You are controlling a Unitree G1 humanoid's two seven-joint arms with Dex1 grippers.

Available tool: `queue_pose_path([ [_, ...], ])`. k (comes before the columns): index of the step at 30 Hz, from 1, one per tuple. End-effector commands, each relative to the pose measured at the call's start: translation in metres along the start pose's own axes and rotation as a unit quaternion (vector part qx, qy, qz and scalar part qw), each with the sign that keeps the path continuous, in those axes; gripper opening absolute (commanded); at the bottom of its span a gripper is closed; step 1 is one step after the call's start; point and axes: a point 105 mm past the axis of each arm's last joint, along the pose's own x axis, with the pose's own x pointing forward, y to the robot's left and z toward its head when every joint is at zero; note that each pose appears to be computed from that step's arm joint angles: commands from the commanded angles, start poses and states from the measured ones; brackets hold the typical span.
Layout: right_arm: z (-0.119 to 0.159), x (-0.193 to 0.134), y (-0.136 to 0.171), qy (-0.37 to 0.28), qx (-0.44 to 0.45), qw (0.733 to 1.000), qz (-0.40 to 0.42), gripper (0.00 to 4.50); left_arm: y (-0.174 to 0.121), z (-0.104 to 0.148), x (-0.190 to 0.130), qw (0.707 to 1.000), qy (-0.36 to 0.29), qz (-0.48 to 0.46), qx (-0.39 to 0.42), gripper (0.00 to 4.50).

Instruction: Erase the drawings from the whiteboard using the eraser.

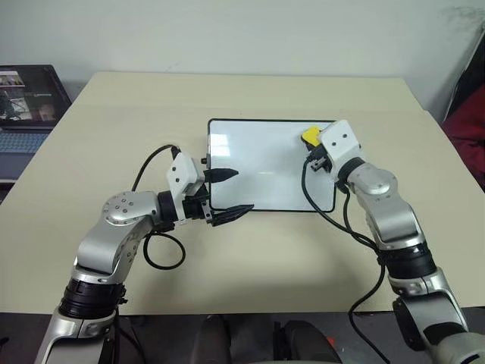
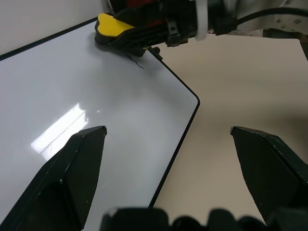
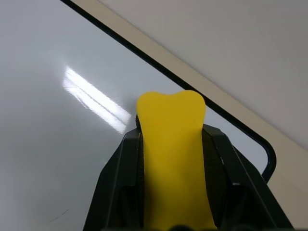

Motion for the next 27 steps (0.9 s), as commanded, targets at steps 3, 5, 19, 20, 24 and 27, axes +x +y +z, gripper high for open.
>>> queue_pose_path([
  [3,-0.006,0.005,-0.006,-0.005,-0.012,1.0,-0.019,1.26,-0.003,0.012,0.0,1.0,-0.011,-0.009,0.021,4.5],
  [5,-0.017,0.003,-0.002,0.007,-0.01,1.0,-0.015,1.26,-0.003,0.012,0.0,1.0,-0.01,-0.008,0.021,4.5],
  [19,-0.101,-0.032,0.058,0.129,0.031,0.99,0.048,1.25,-0.001,0.011,-0.003,1.0,-0.007,-0.004,0.02,4.5],
  [20,-0.098,-0.032,0.06,0.125,0.033,0.99,0.051,1.25,-0.001,0.011,-0.004,1.0,-0.006,-0.004,0.02,4.5],
  [24,-0.066,-0.027,0.057,0.078,0.027,0.995,0.059,1.25,-0.001,0.01,-0.004,1.0,-0.006,-0.003,0.019,4.5],
  [27,-0.024,-0.024,0.045,0.019,0.029,0.998,0.048,1.25,0.0,0.009,-0.004,1.0,-0.005,-0.002,0.018,4.5],
])
